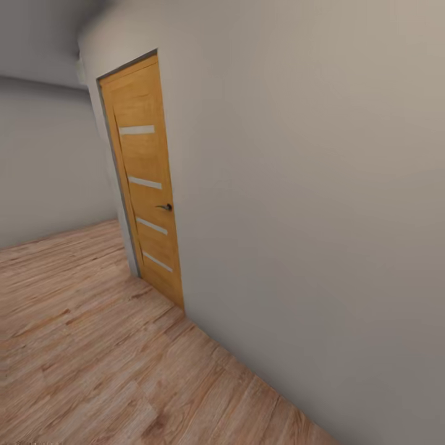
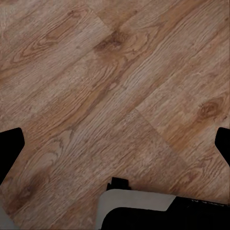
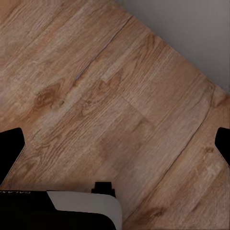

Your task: Move the two storage containers from the living room to the garage. In the garage, place one container on the floor and stack the other container on top of it (either order is fine).

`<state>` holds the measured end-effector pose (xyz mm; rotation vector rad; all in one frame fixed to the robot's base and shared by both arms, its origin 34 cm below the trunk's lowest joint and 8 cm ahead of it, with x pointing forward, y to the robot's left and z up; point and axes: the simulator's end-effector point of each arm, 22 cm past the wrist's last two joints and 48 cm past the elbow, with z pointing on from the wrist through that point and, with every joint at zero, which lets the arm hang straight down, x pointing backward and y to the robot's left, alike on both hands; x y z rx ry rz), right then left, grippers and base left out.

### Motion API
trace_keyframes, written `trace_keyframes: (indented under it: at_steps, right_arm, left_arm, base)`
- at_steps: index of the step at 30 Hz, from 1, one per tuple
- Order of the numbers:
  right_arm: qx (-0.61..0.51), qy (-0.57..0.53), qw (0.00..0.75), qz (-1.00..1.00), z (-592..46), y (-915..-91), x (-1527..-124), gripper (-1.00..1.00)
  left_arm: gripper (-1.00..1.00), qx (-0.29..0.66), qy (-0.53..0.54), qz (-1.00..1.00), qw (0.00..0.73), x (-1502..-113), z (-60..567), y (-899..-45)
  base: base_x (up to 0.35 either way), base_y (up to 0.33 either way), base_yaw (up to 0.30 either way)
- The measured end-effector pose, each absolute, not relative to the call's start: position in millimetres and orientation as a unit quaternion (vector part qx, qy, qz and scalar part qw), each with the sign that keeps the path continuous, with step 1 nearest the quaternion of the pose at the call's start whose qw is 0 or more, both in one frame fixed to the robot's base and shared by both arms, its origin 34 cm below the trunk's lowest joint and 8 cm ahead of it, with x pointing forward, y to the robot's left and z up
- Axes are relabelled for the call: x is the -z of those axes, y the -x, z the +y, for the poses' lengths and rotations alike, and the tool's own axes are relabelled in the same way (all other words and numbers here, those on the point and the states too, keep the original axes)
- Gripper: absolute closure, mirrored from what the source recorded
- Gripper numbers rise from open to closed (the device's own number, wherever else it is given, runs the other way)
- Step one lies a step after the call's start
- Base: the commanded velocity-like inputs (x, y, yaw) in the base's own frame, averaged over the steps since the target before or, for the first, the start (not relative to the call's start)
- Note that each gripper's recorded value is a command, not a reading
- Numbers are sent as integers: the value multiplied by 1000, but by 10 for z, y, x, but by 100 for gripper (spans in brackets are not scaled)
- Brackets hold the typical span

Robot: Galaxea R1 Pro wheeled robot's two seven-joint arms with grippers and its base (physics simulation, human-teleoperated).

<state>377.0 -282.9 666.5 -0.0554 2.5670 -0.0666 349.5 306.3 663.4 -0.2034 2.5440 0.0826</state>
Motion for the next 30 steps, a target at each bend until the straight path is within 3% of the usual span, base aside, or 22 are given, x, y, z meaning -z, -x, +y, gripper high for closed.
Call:
trace_keyframes:
  at_steps: [30]
  right_arm:
    - [25,23,283,959,-2827,-3770,-6665,-100]
  left_arm:
    - [-100,-34,80,952,293,-6641,3050,-3504]
  base:
    - [325,0,299]
